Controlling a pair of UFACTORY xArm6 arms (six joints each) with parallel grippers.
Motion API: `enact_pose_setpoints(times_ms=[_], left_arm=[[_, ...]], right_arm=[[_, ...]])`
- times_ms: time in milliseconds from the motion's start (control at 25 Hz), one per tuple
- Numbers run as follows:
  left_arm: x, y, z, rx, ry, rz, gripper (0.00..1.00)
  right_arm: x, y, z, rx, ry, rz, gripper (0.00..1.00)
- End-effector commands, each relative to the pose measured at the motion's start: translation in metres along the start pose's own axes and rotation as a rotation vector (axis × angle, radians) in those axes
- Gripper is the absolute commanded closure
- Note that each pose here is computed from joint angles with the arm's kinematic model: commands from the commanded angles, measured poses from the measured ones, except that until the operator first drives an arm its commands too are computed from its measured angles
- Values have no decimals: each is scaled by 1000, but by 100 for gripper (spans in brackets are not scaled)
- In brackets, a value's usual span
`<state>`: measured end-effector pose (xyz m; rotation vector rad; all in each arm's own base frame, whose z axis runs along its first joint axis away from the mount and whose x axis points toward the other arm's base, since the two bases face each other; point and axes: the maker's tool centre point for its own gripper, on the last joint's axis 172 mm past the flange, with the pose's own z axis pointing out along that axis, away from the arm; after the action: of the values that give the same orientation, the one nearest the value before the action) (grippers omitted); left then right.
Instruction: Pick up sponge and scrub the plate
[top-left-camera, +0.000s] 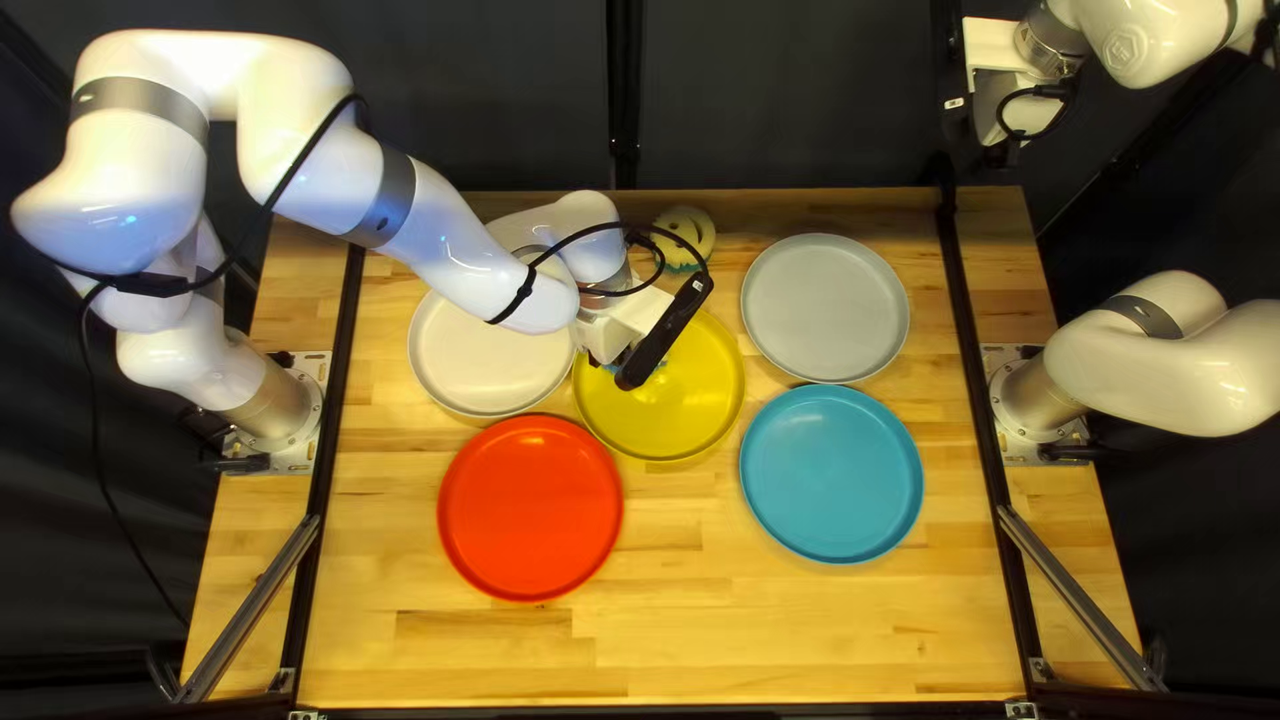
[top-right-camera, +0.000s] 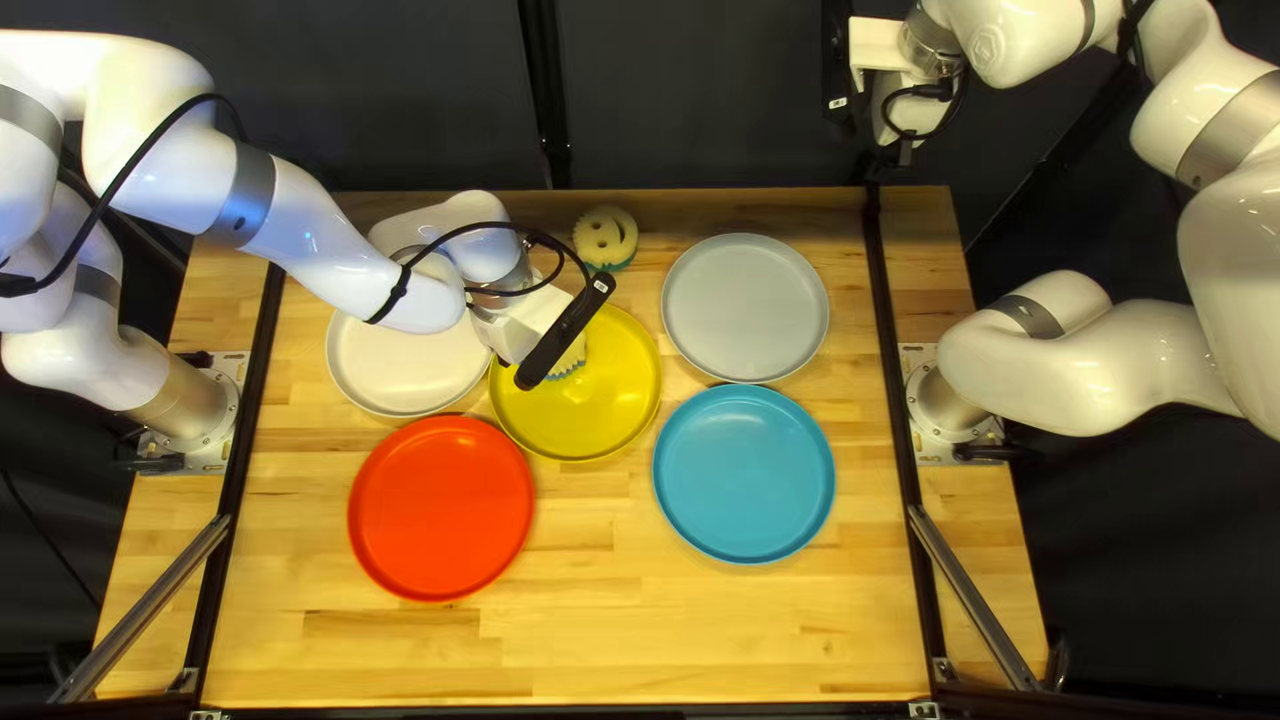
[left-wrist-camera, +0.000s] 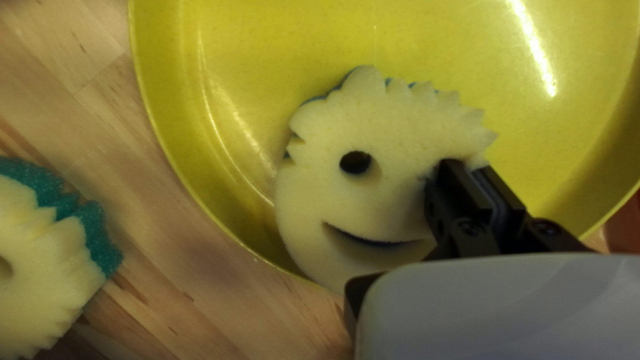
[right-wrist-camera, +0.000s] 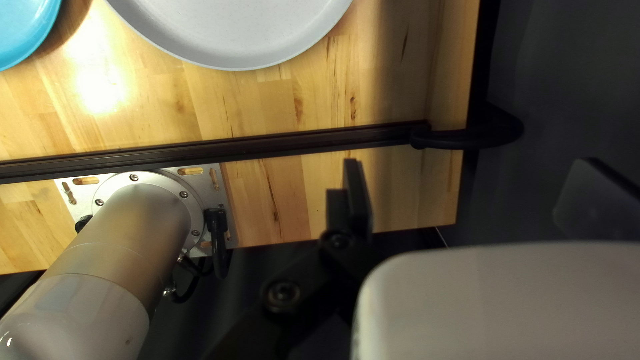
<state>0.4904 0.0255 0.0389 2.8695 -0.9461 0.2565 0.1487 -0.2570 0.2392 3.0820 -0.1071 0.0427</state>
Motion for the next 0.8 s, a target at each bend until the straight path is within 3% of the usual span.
enact_pose_setpoints(times_ms=[40, 200, 440, 800], left_arm=[[21, 20, 0, 10, 2, 16, 100], [43, 48, -4, 30, 1, 41, 100], [39, 54, 0, 32, 0, 50, 100], [2, 17, -1, 9, -3, 22, 100]], right_arm=[[0, 0, 0, 0, 0, 0, 0], [0, 0, 0, 0, 0, 0, 0], [0, 0, 0, 0, 0, 0, 0], [0, 0, 0, 0, 0, 0, 0]])
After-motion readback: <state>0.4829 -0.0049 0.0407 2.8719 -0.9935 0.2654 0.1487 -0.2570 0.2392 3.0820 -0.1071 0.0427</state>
